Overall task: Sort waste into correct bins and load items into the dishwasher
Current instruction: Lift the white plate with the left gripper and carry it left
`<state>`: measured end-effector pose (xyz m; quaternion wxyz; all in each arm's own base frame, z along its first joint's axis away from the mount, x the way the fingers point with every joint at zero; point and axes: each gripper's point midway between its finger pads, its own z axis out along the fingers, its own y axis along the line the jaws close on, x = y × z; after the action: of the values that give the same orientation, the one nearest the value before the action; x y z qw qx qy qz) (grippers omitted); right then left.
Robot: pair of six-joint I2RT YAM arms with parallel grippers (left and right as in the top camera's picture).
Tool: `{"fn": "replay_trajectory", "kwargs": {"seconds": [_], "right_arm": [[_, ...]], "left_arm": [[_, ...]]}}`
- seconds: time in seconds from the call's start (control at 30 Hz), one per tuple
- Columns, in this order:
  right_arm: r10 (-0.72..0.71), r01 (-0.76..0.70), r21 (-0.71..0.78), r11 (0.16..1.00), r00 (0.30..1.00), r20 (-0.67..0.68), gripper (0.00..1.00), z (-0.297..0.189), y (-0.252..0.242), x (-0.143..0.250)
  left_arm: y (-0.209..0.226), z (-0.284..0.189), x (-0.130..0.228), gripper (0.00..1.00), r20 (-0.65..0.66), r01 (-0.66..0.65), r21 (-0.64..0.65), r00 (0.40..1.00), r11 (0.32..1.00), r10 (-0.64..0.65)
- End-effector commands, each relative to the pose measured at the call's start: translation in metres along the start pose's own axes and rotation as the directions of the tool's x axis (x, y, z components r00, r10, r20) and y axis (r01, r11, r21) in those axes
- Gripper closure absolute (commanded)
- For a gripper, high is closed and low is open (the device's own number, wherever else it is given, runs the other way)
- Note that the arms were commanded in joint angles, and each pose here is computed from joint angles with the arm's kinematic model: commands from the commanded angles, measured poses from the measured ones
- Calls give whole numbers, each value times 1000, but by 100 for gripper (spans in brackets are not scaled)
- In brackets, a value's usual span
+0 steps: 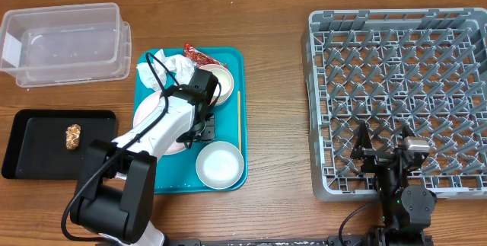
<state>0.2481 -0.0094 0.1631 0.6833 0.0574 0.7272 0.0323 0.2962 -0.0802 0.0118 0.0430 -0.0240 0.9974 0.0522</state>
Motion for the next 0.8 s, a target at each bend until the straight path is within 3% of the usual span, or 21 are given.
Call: {"fn": "replay_trajectory", "kwargs": {"seconds": [0.0,0.17,0.23,0.3,0.77], "right_arm": [[-3,3,-1,1000,1000,4,0,0,0,2],[-3,3,-1,1000,1000,4,0,0,0,2],[-3,3,-1,1000,1000,4,0,0,0,2],[-3,3,-1,1000,1000,4,0,0,0,2],[-3,3,-1,1000,1000,4,0,0,0,2]], "left_arm": [[-2,-5,-7,58,43,-54,12,998,998,54],[-2,-5,-8,76,45,-66,11,997,998,65],[-2,-5,-7,92,43,-66,11,997,998,65],[-1,-5,-7,96,42,-66,8,997,998,66],[12,-35,-21,96,45,-50,-73,998,996,53]]}}
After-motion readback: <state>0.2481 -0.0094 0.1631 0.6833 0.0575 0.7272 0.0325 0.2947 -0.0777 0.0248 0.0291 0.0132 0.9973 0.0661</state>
